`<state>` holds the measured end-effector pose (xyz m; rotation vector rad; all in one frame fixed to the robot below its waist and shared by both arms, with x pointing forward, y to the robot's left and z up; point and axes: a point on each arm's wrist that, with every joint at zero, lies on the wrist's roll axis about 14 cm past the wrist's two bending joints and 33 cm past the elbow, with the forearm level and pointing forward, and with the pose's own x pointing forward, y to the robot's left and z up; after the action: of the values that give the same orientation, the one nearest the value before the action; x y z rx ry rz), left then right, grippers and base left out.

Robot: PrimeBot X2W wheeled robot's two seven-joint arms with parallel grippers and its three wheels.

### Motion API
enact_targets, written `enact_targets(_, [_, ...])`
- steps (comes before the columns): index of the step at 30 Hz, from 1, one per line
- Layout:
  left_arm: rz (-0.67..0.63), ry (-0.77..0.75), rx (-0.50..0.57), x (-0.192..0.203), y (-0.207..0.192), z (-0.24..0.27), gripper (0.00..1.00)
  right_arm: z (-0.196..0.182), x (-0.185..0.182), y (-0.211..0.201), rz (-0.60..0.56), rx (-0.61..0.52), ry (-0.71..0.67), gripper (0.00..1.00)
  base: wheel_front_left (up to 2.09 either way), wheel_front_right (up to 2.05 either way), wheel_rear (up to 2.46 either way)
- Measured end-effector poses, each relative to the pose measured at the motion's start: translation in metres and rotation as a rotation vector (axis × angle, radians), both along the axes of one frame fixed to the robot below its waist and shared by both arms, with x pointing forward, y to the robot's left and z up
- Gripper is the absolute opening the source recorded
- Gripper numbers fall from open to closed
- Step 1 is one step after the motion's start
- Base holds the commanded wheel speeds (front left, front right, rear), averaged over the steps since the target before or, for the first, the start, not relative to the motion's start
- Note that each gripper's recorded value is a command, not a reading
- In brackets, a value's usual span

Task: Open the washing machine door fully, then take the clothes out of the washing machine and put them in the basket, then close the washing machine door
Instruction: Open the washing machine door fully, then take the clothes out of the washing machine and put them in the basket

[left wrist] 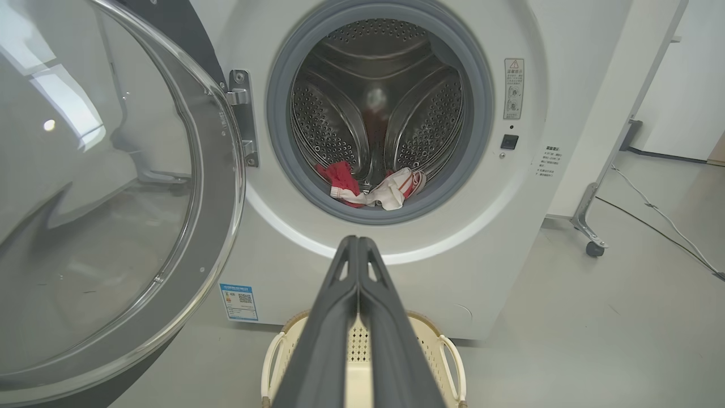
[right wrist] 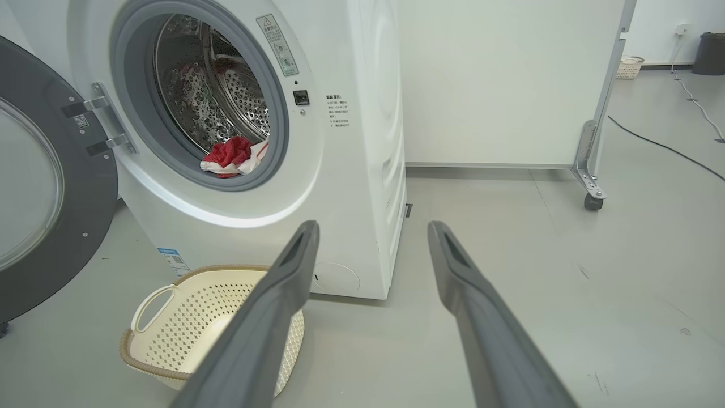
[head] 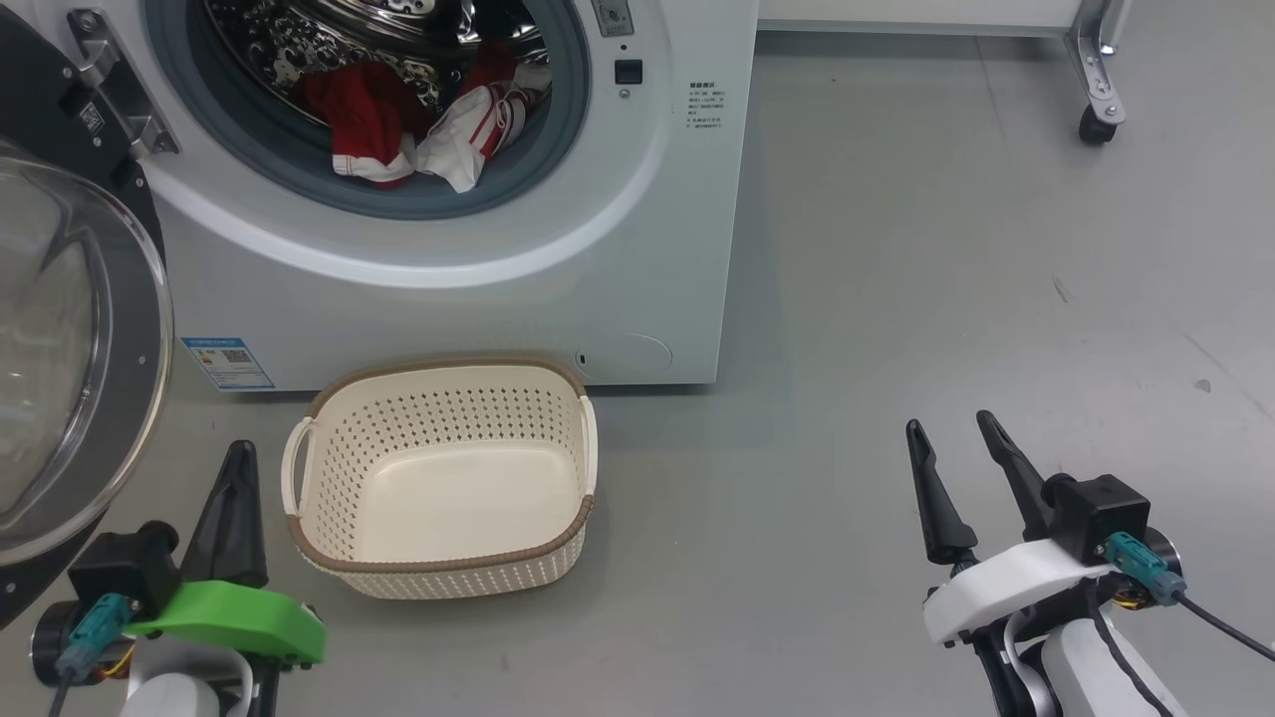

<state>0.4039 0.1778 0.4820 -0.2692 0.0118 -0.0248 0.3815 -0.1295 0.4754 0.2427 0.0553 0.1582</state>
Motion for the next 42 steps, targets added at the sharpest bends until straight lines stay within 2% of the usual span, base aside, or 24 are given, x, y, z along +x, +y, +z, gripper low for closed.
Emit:
enact_targets(6, [-0.031, 0.023, -0.006, -0.004, -0.014, -0.009, 0.00, 0.000, 0.000, -0.003, -0.008, 0.001, -0.002, 1.00, 0.00, 0.00, 0.00])
enact_targets(7, [-0.034, 0.029, -0.010, -0.006, -0.015, -0.011, 0.03, 0.000, 0.000, -0.003, -0.009, 0.001, -0.002, 1.00, 0.00, 0.00, 0.00])
enact_targets(8, [-0.039, 0.035, -0.012, -0.007, -0.018, -0.013, 0.12, 0.000, 0.000, -0.003, -0.010, 0.002, -0.002, 1.00, 0.00, 0.00, 0.00])
enact_targets(10, [-0.047, 0.045, -0.017, -0.008, -0.022, -0.016, 0.49, 0.000, 0.000, -0.004, -0.012, 0.002, -0.001, 1.00, 0.00, 0.00, 0.00])
enact_targets(11, [-0.050, 0.050, -0.018, -0.009, -0.023, -0.018, 0.91, 0.000, 0.000, -0.004, -0.013, 0.002, -0.002, 1.00, 0.00, 0.00, 0.00])
enact_targets(12, [-0.057, 0.054, -0.013, -0.010, -0.025, -0.019, 1.00, 0.000, 0.000, -0.004, -0.014, 0.002, -0.002, 1.00, 0.00, 0.00, 0.00])
enact_targets(18, [-0.079, 0.045, 0.024, -0.012, -0.031, -0.017, 1.00, 0.001, 0.000, -0.006, -0.019, 0.002, -0.007, 1.00, 0.00, 0.00, 0.00])
enact_targets(42, [-0.085, 0.053, 0.013, -0.012, -0.035, -0.020, 1.00, 0.003, 0.002, -0.006, -0.029, 0.014, -0.013, 1.00, 0.00, 0.00, 0.00])
